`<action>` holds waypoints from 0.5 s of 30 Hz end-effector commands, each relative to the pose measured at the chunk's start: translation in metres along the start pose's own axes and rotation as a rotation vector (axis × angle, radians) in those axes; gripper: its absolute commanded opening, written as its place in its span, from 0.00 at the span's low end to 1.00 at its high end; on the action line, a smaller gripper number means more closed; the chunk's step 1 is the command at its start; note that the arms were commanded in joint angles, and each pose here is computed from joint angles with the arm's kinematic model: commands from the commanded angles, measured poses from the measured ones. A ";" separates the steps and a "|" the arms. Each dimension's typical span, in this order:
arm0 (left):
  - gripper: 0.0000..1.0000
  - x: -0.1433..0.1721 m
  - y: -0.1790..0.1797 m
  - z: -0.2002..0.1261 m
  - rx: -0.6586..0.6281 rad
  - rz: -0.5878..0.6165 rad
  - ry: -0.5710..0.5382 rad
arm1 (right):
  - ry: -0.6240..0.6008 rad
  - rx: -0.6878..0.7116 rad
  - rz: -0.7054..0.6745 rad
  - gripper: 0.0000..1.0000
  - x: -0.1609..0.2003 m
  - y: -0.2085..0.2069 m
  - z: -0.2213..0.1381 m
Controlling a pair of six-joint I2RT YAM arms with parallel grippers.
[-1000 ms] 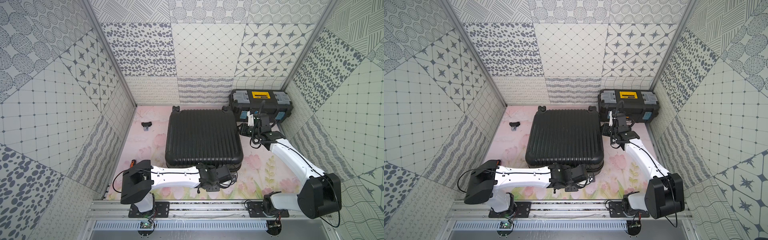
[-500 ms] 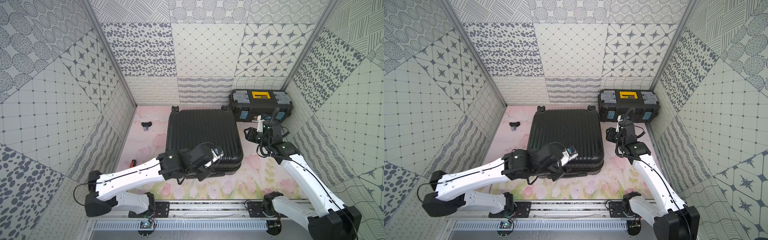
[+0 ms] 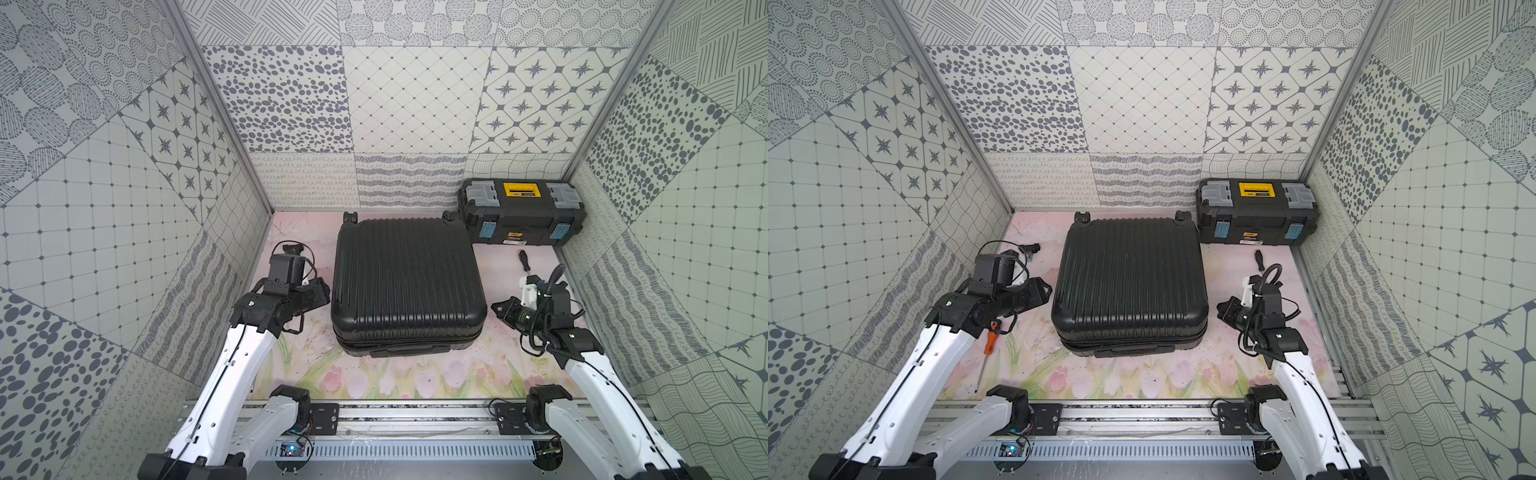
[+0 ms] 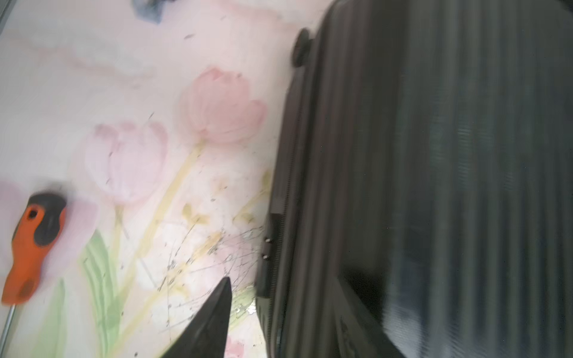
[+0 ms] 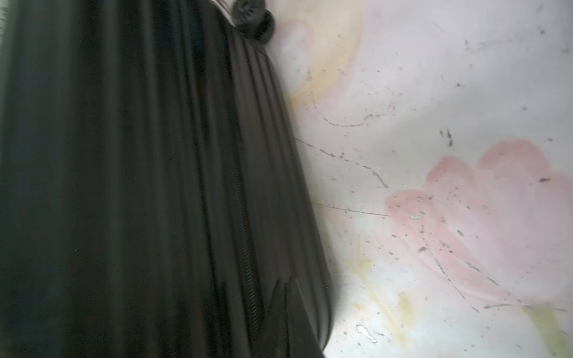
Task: Open the suitcase zippers
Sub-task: Open the suitcase at the center of the board.
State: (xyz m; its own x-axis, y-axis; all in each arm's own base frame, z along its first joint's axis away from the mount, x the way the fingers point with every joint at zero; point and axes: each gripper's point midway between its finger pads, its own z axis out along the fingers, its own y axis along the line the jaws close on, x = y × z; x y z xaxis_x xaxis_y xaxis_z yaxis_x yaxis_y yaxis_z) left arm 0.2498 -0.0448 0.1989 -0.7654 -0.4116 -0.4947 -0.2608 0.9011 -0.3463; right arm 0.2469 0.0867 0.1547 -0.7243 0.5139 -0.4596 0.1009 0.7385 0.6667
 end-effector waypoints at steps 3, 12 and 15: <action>0.51 0.033 0.041 0.013 -0.053 -0.360 0.046 | 0.067 -0.107 -0.064 0.00 0.021 0.027 -0.019; 0.48 0.075 0.049 0.039 -0.007 -0.519 0.143 | 0.157 -0.272 -0.172 0.00 0.049 0.081 -0.020; 0.39 0.085 0.039 0.051 0.077 -0.568 0.184 | 0.166 -0.265 -0.187 0.00 0.050 0.085 -0.017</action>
State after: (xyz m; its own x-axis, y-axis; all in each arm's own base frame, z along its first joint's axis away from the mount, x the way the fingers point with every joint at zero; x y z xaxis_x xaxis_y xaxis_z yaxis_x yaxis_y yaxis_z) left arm 0.1989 -0.0290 0.1097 -0.6586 -0.7212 -0.2147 -0.5915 0.6726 -0.4447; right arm 0.1985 0.1541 0.1657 -0.8491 0.2811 -0.4472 -0.1288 0.7108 0.6915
